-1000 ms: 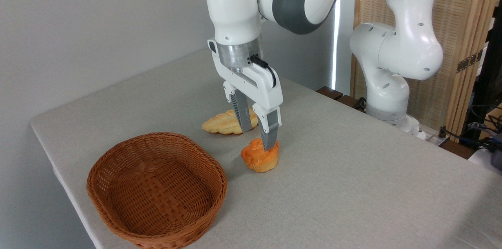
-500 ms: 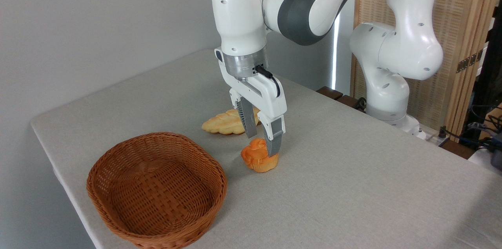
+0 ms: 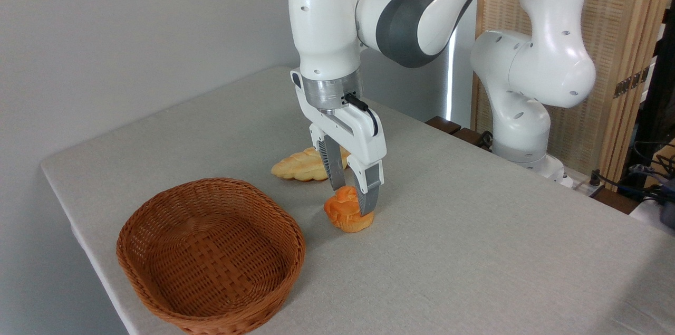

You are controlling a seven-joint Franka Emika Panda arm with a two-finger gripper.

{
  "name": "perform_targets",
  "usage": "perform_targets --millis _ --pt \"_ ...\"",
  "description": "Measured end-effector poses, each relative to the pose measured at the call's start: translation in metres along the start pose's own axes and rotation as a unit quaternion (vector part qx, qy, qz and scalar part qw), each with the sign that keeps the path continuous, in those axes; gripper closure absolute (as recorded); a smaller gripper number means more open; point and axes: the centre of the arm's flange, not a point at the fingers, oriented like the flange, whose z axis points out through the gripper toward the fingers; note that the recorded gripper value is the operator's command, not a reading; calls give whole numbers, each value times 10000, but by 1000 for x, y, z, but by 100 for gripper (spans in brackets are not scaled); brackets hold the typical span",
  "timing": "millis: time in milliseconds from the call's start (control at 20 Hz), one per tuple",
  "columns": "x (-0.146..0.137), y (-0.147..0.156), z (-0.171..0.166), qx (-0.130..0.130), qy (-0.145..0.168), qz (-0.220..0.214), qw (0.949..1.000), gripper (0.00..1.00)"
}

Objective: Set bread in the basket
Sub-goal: 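Close the gripper on the orange bun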

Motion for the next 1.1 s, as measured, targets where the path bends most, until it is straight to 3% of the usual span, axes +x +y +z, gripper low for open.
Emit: perform_targets --millis 100,450,550,1100 --pt "0 0 0 -1 -2 1 10000 1" --pt "0 -1 2 21 17 0 10000 43" --pt "0 -1 3 26 21 0 10000 50" --pt "0 -1 4 24 19 65 10000 63"
